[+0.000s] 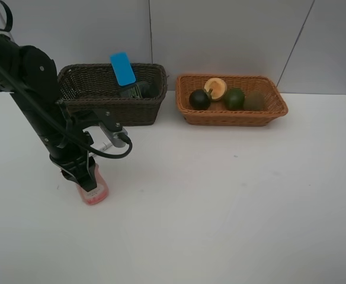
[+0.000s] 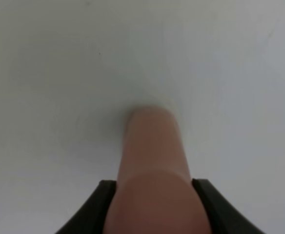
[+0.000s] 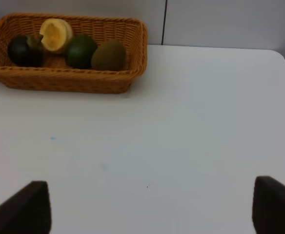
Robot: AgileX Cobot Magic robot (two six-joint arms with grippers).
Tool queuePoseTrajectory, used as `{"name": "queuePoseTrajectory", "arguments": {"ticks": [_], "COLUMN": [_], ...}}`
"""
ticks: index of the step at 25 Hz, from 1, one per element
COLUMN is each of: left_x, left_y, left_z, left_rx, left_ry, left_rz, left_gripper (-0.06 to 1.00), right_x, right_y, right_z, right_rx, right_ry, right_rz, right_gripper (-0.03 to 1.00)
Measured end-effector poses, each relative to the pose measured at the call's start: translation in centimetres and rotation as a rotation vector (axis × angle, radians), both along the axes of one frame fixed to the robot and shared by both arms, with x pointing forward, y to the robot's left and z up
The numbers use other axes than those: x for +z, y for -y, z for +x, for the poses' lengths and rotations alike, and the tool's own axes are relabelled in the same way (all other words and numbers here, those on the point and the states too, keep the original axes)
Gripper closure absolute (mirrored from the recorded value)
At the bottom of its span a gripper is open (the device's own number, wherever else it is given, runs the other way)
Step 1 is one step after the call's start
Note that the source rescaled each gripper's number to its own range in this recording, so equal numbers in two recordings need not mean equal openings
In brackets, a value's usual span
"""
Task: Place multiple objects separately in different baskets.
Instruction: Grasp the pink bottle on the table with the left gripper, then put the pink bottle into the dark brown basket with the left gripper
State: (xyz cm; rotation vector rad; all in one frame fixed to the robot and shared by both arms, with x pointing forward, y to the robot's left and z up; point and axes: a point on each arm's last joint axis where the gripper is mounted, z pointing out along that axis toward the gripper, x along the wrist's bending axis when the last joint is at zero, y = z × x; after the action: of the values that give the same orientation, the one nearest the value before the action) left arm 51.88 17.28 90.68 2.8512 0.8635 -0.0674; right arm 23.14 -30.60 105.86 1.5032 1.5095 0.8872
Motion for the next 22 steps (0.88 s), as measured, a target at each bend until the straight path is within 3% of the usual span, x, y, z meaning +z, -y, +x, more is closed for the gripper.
{"name": "queuePoseTrajectory", "arguments": {"ticks": [4, 10, 15, 22], "left_x": [1.7, 8.8, 14.7, 20.7], "left_y": [0.1, 0.6, 0.8, 0.7], "left_z": [0.2, 2.1, 4.1, 6.0], "left_rx": [0.028, 0.097, 0.187, 0.411], "left_ry": [0.026, 0.173, 0.254, 0.423], "left_rz": [-0.015, -0.058, -0.041, -0.097], "left_gripper": [0.65, 0.65, 0.65, 0.65], "right_x": [0.0, 0.0, 0.0, 0.0], "right_y": [0.0, 0.0, 0.0, 0.0], "right_z": [0.0, 0.0, 0.0, 0.0], "right_rx": [0.000, 0.000, 0.000, 0.000], "right_ry": [0.000, 0.000, 0.000, 0.000], "right_rz": [0.000, 0.000, 0.000, 0.000], "right_gripper": [-0.03, -0.03, -0.03, -0.03]}}
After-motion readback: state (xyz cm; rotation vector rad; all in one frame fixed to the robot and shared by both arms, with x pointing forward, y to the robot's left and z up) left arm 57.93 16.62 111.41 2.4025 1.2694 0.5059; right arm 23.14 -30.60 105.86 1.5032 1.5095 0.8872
